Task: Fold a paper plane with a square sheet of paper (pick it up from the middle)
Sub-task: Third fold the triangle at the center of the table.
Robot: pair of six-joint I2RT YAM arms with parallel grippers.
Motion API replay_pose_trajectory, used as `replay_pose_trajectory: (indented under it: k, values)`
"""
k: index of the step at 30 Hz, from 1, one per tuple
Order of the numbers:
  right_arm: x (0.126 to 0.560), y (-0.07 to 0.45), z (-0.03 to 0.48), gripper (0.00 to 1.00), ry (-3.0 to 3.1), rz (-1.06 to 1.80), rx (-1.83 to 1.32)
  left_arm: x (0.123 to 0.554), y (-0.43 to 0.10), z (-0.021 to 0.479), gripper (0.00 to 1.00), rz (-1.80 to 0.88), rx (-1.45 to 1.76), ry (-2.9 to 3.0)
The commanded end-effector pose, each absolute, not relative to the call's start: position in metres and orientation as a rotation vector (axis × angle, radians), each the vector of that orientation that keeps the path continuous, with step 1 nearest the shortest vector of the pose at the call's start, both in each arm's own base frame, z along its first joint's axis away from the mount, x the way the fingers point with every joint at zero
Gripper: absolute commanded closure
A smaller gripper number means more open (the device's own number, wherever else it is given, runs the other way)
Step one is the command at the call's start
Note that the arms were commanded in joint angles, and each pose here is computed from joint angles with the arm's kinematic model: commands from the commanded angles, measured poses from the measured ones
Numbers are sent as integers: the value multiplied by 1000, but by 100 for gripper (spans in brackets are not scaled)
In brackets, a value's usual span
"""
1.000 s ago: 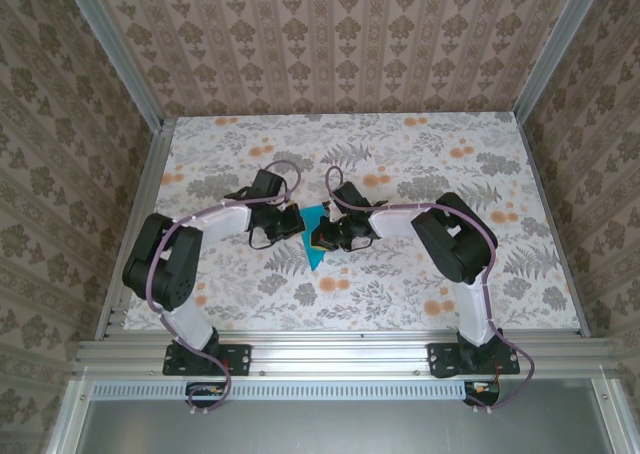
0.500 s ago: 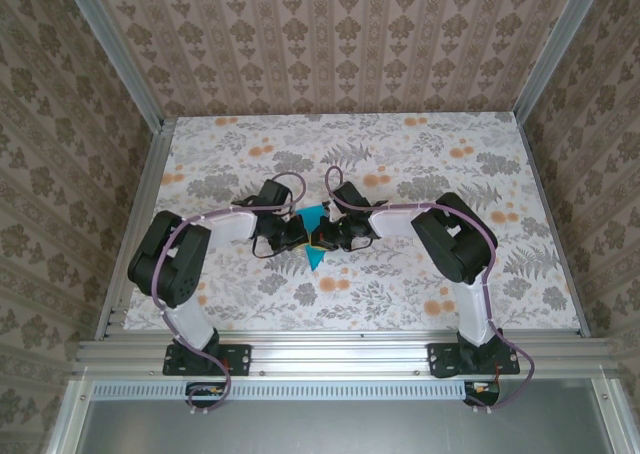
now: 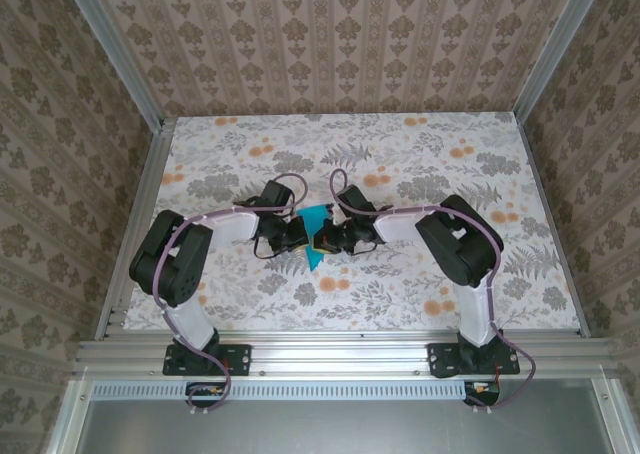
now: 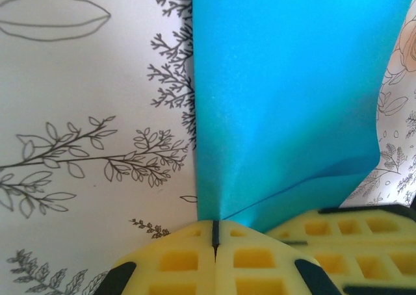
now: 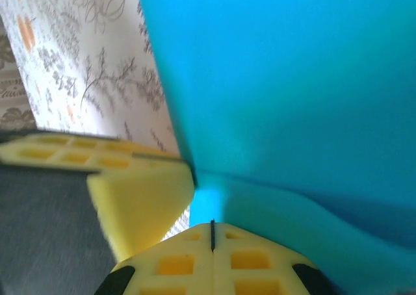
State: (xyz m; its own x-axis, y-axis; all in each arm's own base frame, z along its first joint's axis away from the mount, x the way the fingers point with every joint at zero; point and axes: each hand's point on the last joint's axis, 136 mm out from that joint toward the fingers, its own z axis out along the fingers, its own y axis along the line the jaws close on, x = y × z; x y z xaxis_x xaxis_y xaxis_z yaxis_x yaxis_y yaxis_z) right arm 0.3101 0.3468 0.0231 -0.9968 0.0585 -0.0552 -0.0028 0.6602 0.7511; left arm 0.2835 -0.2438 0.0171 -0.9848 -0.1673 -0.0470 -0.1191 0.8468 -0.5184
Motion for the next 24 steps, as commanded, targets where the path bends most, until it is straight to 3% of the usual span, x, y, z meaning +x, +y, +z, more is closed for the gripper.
replay_pose_trajectory:
  k: [1,24]
  values:
    - [302,353,57,94,2695,1420,-28,261,-215,-23,100,-552,-279,3065]
    - [272,361,18,92,2778,1487,-114,253,-212,-33,100,-474,-298,3084]
